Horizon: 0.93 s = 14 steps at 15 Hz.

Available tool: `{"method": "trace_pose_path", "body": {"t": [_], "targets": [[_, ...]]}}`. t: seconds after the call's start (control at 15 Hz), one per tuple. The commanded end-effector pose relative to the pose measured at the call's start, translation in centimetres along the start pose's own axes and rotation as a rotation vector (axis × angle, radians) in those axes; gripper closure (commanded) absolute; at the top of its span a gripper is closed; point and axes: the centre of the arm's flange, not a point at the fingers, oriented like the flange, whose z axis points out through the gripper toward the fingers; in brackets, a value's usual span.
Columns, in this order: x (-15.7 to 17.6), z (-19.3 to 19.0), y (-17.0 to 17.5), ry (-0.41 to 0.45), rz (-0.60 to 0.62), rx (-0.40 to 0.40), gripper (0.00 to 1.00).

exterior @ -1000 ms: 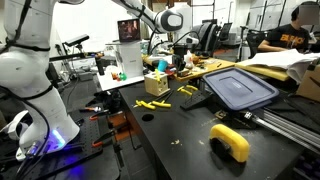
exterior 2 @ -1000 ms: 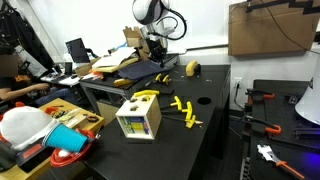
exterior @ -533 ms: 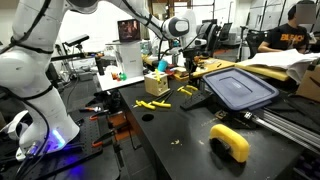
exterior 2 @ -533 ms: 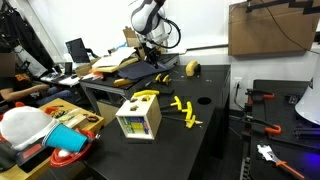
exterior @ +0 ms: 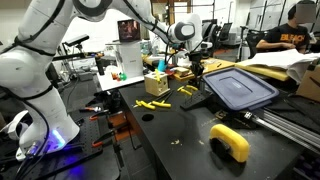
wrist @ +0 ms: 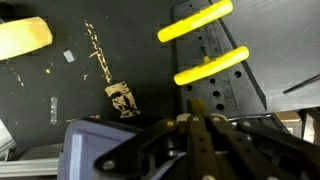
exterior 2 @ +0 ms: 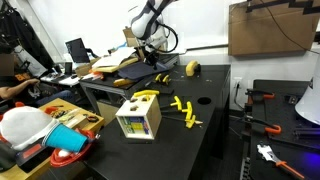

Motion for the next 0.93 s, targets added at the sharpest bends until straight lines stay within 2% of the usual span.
{"method": "trace_pose_path", "body": {"t": [0.0, 0.47, 0.87], "targets": [[1.6, 0.4, 0.0, 0.007, 0.016, -0.018, 1.00], [1.8, 3.1, 0.5, -0.027, 0.020, -0.033, 1.00], [0.9, 3.6, 0.7, -0.090, 0.020, -0.014, 1.00]]}}
